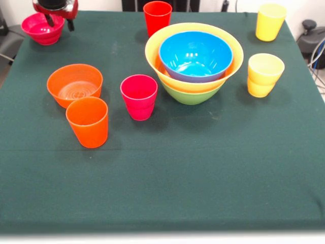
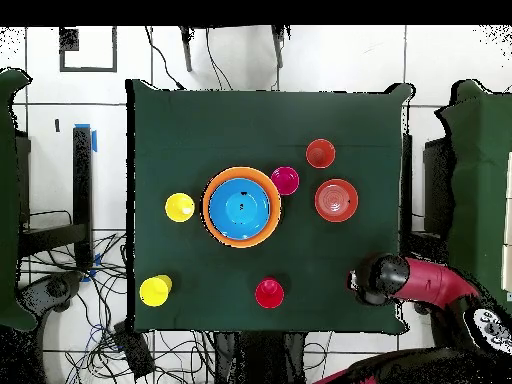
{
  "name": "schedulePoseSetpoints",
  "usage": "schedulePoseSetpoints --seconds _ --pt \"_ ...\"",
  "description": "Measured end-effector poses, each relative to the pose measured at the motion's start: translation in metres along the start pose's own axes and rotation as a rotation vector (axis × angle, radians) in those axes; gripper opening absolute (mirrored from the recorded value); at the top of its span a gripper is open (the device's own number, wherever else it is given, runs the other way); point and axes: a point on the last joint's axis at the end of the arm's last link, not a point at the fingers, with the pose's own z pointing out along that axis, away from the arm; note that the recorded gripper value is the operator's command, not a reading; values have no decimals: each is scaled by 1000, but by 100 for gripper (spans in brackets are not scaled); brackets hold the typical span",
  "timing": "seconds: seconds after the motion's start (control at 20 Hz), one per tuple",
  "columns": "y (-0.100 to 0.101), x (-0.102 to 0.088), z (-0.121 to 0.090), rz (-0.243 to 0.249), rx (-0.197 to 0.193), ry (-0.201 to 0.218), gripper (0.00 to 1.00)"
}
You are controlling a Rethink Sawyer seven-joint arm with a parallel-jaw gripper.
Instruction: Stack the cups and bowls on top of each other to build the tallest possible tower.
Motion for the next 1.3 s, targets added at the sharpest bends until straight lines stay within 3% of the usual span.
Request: schedulePoseSetpoints --seconds 0.3,0.85,1.3 --pt "5 -3 4 -8 -2 -19 100" --pt "-4 -5 -5 4 9 -40 100" --pt "-1 -2 0 -3 16 -26 100"
